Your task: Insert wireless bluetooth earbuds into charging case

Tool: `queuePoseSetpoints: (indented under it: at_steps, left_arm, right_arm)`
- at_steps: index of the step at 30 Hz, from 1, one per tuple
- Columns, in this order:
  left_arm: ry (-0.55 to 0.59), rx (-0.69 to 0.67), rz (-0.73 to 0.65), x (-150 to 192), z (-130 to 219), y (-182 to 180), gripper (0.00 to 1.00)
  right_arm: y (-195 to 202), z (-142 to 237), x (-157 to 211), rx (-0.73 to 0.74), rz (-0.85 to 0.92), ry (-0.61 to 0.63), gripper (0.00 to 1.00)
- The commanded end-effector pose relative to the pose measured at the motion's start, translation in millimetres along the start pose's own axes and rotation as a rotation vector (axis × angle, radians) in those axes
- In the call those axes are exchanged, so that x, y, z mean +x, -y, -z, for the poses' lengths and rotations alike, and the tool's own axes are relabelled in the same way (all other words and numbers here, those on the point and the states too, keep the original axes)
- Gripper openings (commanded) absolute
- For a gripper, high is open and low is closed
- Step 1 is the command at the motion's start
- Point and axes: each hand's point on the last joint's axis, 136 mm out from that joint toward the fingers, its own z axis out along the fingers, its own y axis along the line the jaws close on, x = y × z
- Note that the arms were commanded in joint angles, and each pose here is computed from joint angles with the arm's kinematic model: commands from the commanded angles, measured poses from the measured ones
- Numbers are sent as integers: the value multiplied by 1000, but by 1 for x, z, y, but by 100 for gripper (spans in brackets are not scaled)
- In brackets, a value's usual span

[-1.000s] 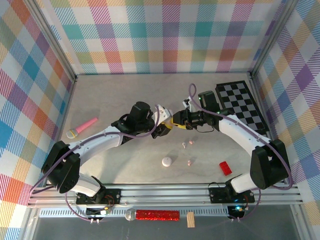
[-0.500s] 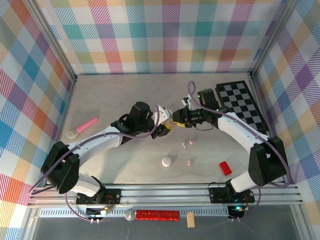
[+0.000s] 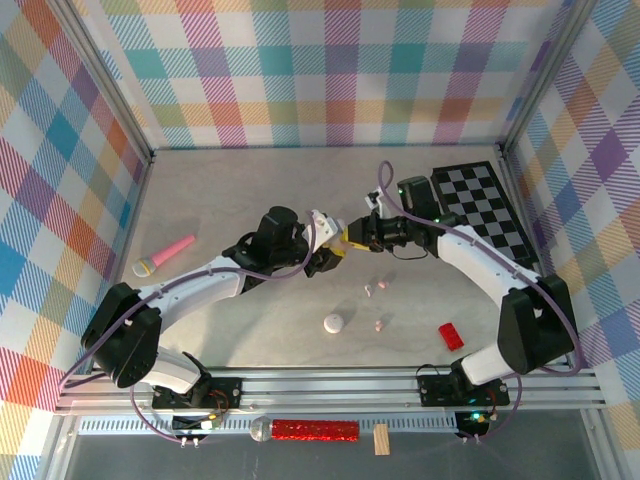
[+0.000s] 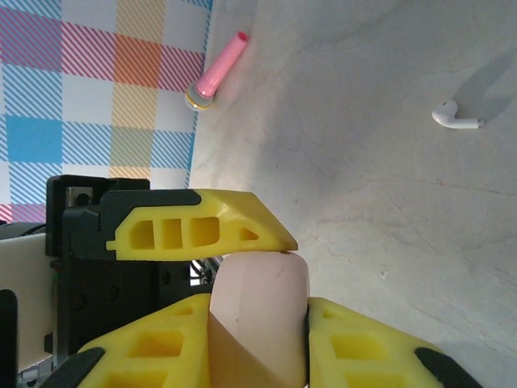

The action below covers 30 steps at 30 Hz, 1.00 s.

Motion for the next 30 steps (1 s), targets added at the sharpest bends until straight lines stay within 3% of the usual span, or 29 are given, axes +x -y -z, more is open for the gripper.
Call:
queuePoseSetpoints:
  at_steps: [1, 4, 5, 8, 17, 24, 30]
  left_arm:
    - [168, -44, 30, -37, 10, -4, 57]
    - [333, -113, 58, -57, 24, -12, 97]
    - [400, -136, 62, -64, 31, -15, 98]
    - [538, -175, 40, -78, 47, -17, 98]
    - [768, -124, -49, -101, 52, -10, 91]
    - [780, -5, -108, -111, 36, 4, 86]
    - [799, 32, -148, -121, 35, 9, 70]
  right_arm:
    - [-30, 19, -7, -99, 42, 54, 23]
    - [-37, 32, -9, -151, 26, 82, 23]
    - [-40, 37, -10, -175, 19, 92, 23]
    - [-51, 52, -17, -264, -7, 141, 21]
    - [-84, 77, -26, -448, -66, 182, 20]
    - [-99, 83, -30, -531, -97, 156, 19]
    - [-100, 82, -30, -550, -113, 142, 18]
